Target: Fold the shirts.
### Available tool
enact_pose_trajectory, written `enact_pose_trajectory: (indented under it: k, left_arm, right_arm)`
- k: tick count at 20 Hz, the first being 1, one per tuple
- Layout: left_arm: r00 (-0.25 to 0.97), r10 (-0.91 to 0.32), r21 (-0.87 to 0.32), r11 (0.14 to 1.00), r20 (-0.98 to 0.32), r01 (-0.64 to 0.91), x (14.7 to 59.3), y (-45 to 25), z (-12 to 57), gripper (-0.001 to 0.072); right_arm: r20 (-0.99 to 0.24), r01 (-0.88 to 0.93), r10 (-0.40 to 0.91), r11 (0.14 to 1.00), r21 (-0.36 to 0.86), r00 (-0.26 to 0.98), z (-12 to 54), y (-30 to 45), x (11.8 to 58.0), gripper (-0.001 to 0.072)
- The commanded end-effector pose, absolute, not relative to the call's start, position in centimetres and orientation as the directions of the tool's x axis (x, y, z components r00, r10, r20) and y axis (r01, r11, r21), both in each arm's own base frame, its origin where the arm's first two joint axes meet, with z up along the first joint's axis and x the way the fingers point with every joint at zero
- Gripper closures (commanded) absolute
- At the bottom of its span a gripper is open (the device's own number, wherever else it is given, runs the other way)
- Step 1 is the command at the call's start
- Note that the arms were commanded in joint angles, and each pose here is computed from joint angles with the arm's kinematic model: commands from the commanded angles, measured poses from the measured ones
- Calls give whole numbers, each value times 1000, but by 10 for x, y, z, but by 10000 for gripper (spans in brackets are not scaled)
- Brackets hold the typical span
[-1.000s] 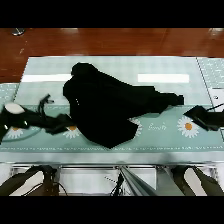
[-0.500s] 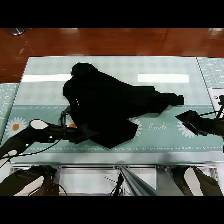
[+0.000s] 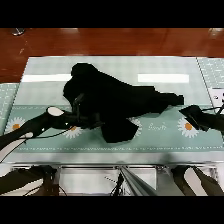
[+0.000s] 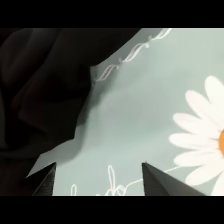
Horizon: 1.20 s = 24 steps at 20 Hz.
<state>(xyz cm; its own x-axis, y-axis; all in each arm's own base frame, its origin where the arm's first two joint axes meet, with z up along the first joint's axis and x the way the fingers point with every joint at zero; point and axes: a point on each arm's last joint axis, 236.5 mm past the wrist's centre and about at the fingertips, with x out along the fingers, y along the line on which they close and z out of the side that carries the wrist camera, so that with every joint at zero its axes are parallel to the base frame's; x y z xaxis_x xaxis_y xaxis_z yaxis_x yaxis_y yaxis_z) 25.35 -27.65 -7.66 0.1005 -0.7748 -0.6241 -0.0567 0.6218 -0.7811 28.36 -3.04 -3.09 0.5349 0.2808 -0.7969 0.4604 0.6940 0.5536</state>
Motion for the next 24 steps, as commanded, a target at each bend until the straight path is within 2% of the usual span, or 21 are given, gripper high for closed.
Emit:
enact_pose_trajectory:
  k: [1, 8, 14, 18, 19, 20, 22, 24]
  left_arm:
    - [45, -813, -813, 582, -580, 30, 263, -296, -63, 685]
    - [43, -839, -838, 544, -542, 50, 273, -297, -43, 686]
    - [34, -843, -842, 538, -537, 47, 272, -297, -42, 685]
    - [35, -843, -841, 538, -537, 48, 272, -297, -42, 685]
    - [35, -843, -841, 538, -537, 48, 272, -297, -42, 685]
    - [35, -843, -842, 538, -536, 48, 272, -297, -41, 686]
    - [45, -859, -854, 511, -509, 97, 278, -292, -25, 686]
    - [119, -885, -866, 464, -449, 186, 298, -282, 26, 687]
  right_arm:
    - [-820, 505, 288, 673, 540, 494, -51, -45, 300, 92]
    - [-784, 530, 432, 578, 621, 446, -82, -49, 355, 92]
    - [-784, 463, 461, 635, 618, 416, -91, -23, 416, 92]
    - [-796, 396, 492, 692, 603, 353, -95, 9, 432, 101]
    - [-805, 374, 489, 716, 590, 336, -95, 14, 431, 265]
    - [-812, 349, 492, 736, 581, 313, -95, 19, 427, 662]
    - [-789, 294, 552, 733, 613, 268, -79, 35, 421, 674]
    - [-755, 170, 590, 744, 646, 287, -27, 45, 428, 674]
